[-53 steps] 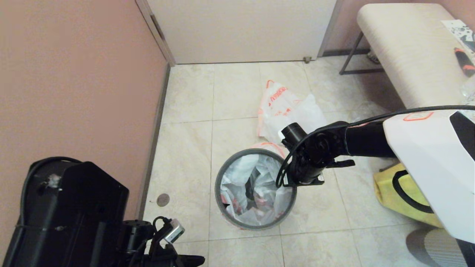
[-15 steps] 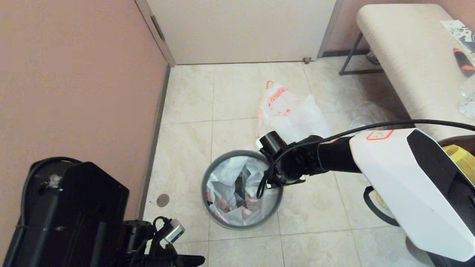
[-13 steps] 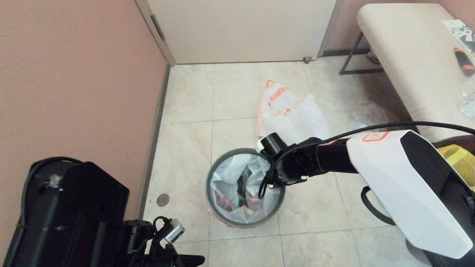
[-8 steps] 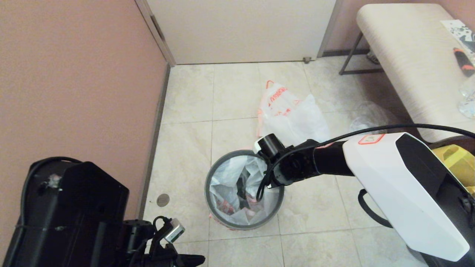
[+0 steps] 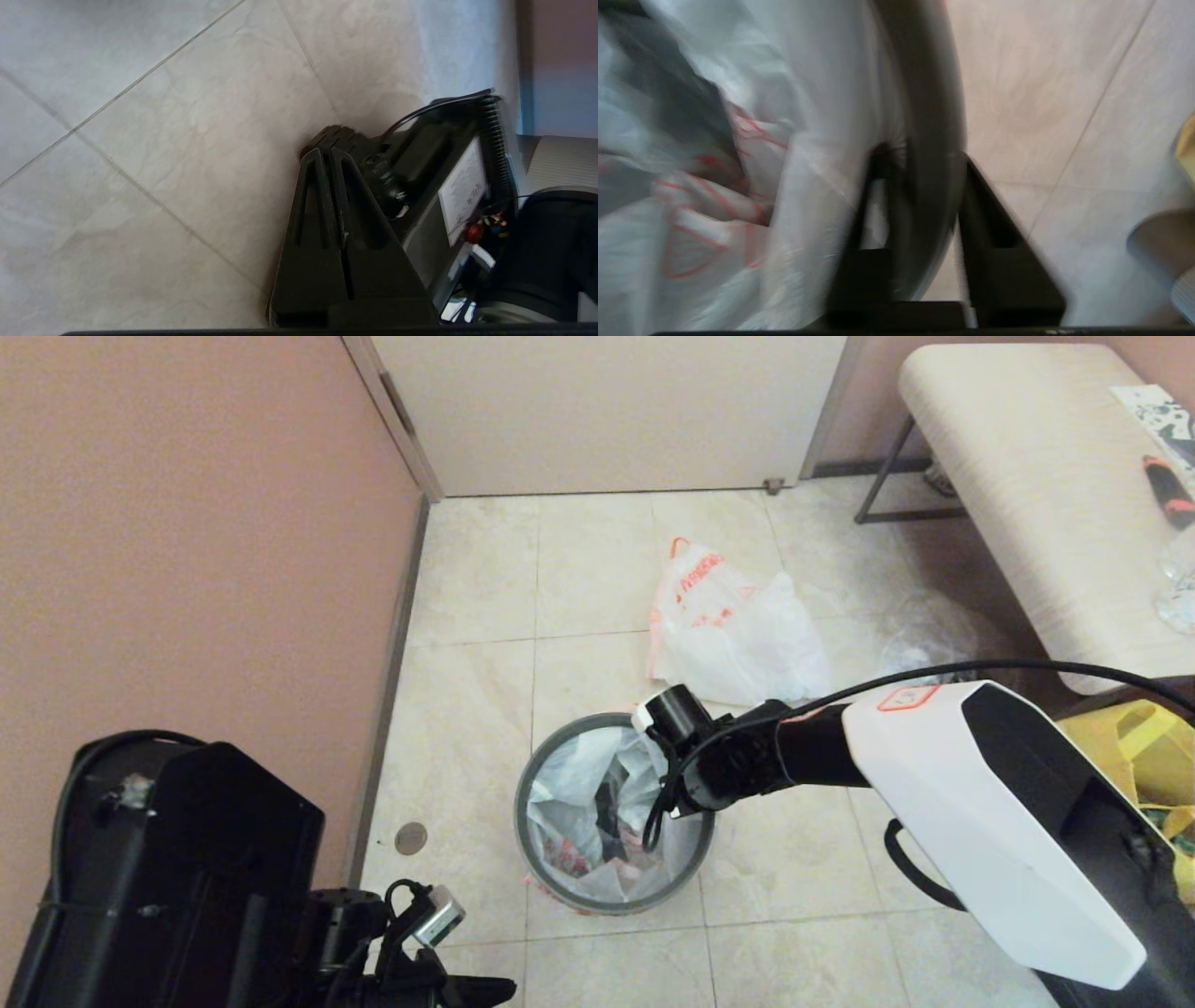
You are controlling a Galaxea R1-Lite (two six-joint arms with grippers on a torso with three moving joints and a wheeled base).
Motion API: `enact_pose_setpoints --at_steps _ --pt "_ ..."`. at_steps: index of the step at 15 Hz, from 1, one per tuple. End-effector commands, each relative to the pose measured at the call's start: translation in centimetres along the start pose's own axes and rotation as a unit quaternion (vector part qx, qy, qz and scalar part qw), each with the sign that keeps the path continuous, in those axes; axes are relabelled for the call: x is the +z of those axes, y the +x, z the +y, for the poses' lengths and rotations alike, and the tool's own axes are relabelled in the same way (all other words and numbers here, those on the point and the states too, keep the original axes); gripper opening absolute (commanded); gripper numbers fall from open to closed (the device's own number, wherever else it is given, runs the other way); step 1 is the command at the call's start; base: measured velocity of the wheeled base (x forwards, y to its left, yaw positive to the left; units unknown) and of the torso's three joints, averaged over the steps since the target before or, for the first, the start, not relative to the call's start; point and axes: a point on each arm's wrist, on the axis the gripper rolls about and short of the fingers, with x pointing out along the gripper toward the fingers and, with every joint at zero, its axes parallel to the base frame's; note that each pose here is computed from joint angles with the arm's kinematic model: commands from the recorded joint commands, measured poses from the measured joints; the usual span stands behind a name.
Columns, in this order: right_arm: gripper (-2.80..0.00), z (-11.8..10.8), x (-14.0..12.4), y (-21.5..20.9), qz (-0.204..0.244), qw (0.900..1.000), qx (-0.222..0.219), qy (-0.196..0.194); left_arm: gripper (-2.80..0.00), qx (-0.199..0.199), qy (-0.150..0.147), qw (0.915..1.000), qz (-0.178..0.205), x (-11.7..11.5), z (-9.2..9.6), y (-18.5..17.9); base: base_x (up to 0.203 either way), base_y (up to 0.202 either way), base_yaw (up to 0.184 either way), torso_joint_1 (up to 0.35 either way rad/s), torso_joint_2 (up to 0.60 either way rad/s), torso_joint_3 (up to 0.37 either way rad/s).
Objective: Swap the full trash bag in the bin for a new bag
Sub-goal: Place the trash can ring on the trash can
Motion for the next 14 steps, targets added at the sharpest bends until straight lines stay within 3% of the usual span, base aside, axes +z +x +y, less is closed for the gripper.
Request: enact_pose_setpoints --at_steps 1,5,7,8,9,10,11,12,14 --pt "0.00 0.0 0.3 -0.8 -0.007 1.000 0.001 0.004 -2.80 -0.001 0.003 1.0000 -0.003 0.1 0.0 0.0 0.000 0.000 0.000 0.000 0.00 0.000" --pt "0.00 -1.2 1.7 -3.6 -0.025 0.999 0.015 0.020 -2.80 -0.002 0.002 1.0000 -0.003 0.1 0.0 0.0 0.000 0.000 0.000 0.000 0.00 0.000" --pt "0.00 -2.4 1.8 -6.1 -0.019 0.998 0.050 0.042 -2.80 -0.003 0.002 1.0000 -0.003 0.1 -0.2 -0.2 0.000 0.000 0.000 0.000 0.00 0.000" --pt "0.00 -3.0 1.6 -7.2 -0.003 0.994 0.101 0.052 -2.80 -0.002 0.002 1.0000 -0.007 0.3 -0.3 -0.5 0.000 0.000 0.000 0.000 0.00 0.000" --pt "0.00 -3.7 1.6 -8.2 0.020 0.982 0.177 0.063 -2.80 0.000 -0.001 0.9999 -0.017 0.7 -0.3 -0.9 0.000 0.000 0.000 0.000 0.00 0.000" --pt "0.00 -4.9 1.6 -9.4 0.046 0.961 0.263 0.075 -2.80 0.002 -0.004 0.9994 -0.034 1.6 -0.6 -1.4 0.000 0.000 0.000 0.000 0.00 0.000" --pt "-2.80 -6.2 1.5 -10.1 0.067 0.938 0.328 0.086 -2.80 0.005 -0.003 0.9984 -0.056 2.7 -0.9 -2.1 0.000 0.000 0.000 0.000 0.00 0.000" --pt "-2.80 -7.7 1.6 -10.2 0.076 0.917 0.380 0.101 -2.80 0.008 -0.004 0.9965 -0.084 4.0 -1.4 -3.0 0.000 0.000 0.000 0.000 0.00 0.000" --pt "-2.80 -10.6 1.9 -9.1 0.079 0.888 0.433 0.129 -2.80 0.012 -0.027 0.9890 -0.145 6.7 -2.3 -4.7 0.000 0.000 0.000 0.000 0.00 0.000"
